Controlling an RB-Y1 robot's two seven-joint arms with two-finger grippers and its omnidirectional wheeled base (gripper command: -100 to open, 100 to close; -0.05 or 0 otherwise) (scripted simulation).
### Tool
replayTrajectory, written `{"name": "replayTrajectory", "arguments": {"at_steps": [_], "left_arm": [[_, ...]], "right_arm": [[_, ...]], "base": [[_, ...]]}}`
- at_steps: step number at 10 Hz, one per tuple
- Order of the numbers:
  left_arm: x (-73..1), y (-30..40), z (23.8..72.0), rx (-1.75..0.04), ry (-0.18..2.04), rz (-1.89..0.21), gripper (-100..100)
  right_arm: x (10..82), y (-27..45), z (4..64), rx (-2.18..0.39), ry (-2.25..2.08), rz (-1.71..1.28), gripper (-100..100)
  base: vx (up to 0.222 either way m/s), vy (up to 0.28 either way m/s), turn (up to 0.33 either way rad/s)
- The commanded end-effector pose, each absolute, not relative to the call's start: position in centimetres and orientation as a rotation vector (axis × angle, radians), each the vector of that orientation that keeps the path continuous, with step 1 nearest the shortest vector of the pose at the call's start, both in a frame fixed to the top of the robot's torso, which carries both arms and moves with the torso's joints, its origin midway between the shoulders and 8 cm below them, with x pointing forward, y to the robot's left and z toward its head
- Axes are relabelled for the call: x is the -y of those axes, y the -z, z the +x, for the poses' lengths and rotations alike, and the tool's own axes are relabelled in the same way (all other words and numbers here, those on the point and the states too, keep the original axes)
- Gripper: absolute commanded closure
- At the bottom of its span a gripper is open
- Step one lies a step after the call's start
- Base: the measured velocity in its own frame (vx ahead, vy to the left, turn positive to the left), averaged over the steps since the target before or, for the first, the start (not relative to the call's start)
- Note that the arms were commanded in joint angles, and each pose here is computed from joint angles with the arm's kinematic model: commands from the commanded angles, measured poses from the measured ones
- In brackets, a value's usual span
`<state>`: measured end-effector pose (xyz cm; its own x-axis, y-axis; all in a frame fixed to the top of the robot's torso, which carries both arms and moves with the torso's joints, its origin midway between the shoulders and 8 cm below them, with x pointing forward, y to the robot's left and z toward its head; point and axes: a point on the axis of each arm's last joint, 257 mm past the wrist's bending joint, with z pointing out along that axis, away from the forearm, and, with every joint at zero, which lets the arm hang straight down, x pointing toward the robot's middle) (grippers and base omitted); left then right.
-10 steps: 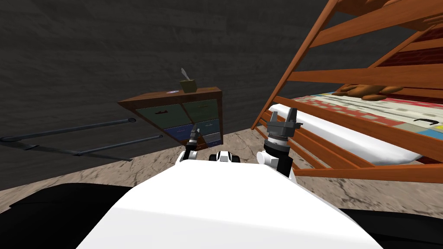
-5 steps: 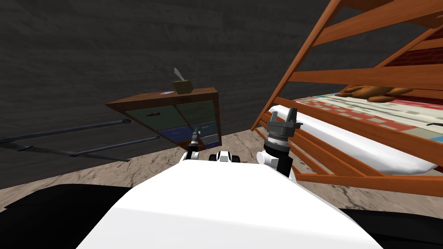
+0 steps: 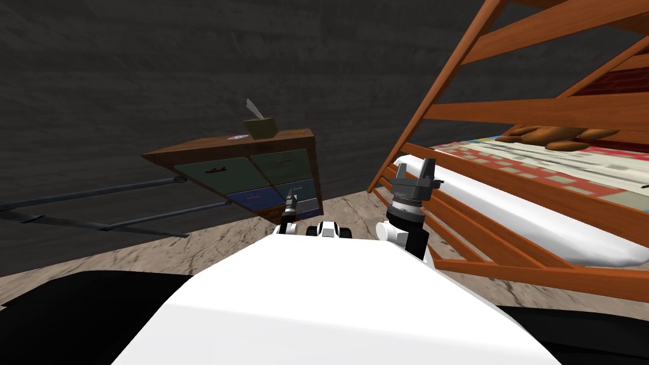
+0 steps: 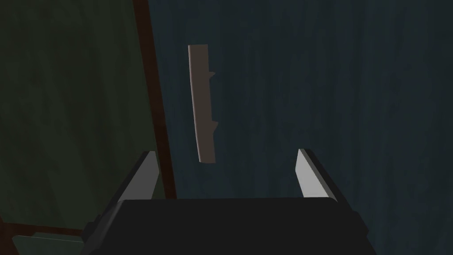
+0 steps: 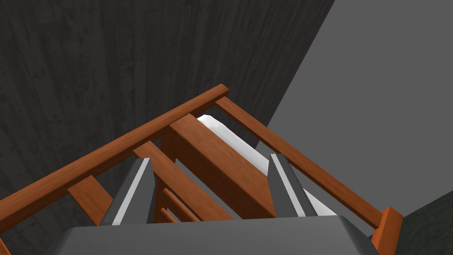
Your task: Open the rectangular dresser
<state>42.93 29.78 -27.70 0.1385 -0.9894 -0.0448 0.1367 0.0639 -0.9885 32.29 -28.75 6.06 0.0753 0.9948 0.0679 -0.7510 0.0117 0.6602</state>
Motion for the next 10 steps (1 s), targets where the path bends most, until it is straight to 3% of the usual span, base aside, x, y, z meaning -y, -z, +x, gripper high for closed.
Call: {"name": "replayTrajectory", "arguments": {"at_steps": [1, 3, 4, 10], "left_arm": [[-29.9, 27.0, 43.3, -1.031, 1.132, -1.128, -100], [-29.9, 26.9, 43.4, -1.030, 1.132, -1.127, -100], [-29.8, 27.6, 43.0, -1.032, 1.134, -1.128, 100], [-29.5, 26.2, 43.2, -1.026, 1.144, -1.115, 100]], "right_arm": [[28.8, -6.1, 32.3, -0.488, -1.448, 0.631, 0], [28.8, -6.1, 32.3, -0.488, -1.448, 0.631, 0], [28.8, -6.1, 32.3, -0.488, -1.448, 0.631, 0], [28.7, -6.1, 32.3, -0.488, -1.449, 0.631, 0]], "base": [[0.052, 0.006, -0.019], [0.072, 0.004, -0.011], [-0.056, 0.007, 0.020], [-0.124, -0.041, 0.010]]}}
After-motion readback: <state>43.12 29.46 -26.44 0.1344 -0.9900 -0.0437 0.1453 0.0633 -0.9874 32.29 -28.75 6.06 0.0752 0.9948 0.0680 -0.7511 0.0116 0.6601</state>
